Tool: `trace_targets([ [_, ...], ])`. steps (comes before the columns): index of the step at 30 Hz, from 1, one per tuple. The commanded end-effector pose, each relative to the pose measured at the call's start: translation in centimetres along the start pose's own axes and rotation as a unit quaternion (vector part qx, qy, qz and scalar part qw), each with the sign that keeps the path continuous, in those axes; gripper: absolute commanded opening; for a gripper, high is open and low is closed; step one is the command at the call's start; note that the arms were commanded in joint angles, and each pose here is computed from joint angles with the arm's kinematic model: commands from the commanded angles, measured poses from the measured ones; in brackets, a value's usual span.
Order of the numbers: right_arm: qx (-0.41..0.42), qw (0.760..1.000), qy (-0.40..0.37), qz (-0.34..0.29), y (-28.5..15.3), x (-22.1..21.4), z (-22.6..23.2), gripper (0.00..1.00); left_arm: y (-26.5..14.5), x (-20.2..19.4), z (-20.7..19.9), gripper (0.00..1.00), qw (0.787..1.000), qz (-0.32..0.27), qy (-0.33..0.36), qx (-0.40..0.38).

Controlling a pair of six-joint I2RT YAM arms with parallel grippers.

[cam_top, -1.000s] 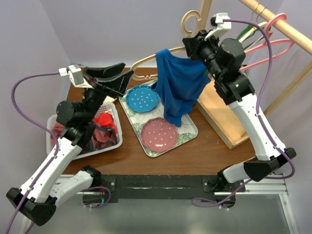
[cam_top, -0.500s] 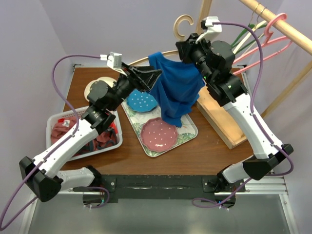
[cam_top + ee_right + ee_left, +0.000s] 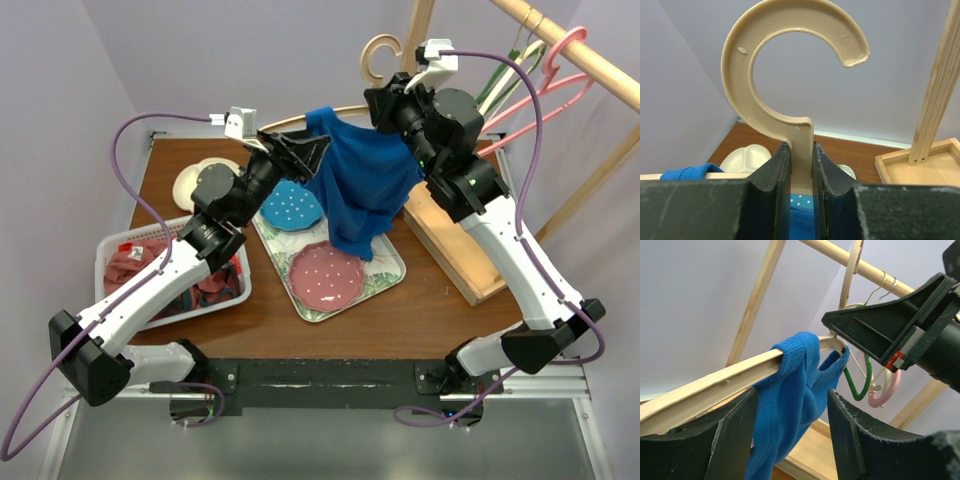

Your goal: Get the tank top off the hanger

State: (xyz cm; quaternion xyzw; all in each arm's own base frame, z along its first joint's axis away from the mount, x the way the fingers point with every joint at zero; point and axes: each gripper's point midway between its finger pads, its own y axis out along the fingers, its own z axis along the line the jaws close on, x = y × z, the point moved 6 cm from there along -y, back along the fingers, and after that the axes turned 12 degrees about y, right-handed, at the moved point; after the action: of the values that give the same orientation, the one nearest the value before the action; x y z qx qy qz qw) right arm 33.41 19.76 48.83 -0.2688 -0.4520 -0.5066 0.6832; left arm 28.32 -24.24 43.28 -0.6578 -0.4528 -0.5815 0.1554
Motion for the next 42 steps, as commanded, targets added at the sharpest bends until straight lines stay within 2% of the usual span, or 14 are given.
trace_targets([
  [1, 0.027, 0.997, 0.019, -0.063, -1.5, 3.6, 1.4, 0.00, 0.0, 1.2, 1.1, 0.62, 0.998, -0.020, 0.045, 0.044],
  [5, 0.027, 0.998, 0.015, -0.056, -1.1, 3.1, 1.4, 0.00, -0.8, 1.3, 1.9, 0.64, 0.996, -0.014, 0.060, 0.071],
  [6, 0.028, 0.998, 0.016, -0.055, -1.0, 3.0, 1.4, 0.00, -0.8, 1.6, 1.8, 0.64, 0.996, -0.028, 0.059, 0.066],
  [17, 0.045, 0.997, 0.040, -0.049, -0.7, 2.0, 1.8, 0.00, 1.6, -1.0, 0.2, 0.62, 0.999, -0.025, 0.037, -0.015],
  [20, 0.037, 0.997, 0.038, -0.050, -0.6, 1.6, 1.3, 0.00, 2.1, -1.2, 0.0, 0.37, 0.998, -0.025, 0.042, -0.026],
  [21, 0.029, 0.998, 0.030, -0.051, -0.6, 1.5, 1.0, 0.00, 2.1, -1.3, 0.1, 0.15, 0.999, -0.018, 0.045, -0.024],
  [23, 0.015, 0.998, 0.013, -0.054, -0.6, 1.5, 0.5, 0.00, 1.9, -1.2, 0.4, 0.00, 0.999, -0.009, 0.049, -0.011],
  [28, -0.014, 0.997, -0.014, -0.071, -0.5, 2.1, -0.8, 0.00, 0.3, 0.7, 1.1, 0.00, 0.997, -0.021, 0.065, 0.024],
  [31, -0.020, 0.997, -0.006, -0.080, -0.6, 2.8, -1.7, 0.00, -0.5, 1.5, 2.8, 0.00, 0.996, -0.004, 0.068, 0.063],
  [37, -0.028, 0.994, 0.009, -0.109, -1.8, 4.3, -3.2, 0.00, -2.1, 1.6, 7.2, 0.00, 0.993, 0.029, 0.029, 0.109],
  [42, -0.039, 0.991, 0.027, -0.125, -2.6, 4.9, -4.0, 0.00, -3.0, 1.6, 8.1, 0.00, 0.992, 0.039, 0.016, 0.120],
])
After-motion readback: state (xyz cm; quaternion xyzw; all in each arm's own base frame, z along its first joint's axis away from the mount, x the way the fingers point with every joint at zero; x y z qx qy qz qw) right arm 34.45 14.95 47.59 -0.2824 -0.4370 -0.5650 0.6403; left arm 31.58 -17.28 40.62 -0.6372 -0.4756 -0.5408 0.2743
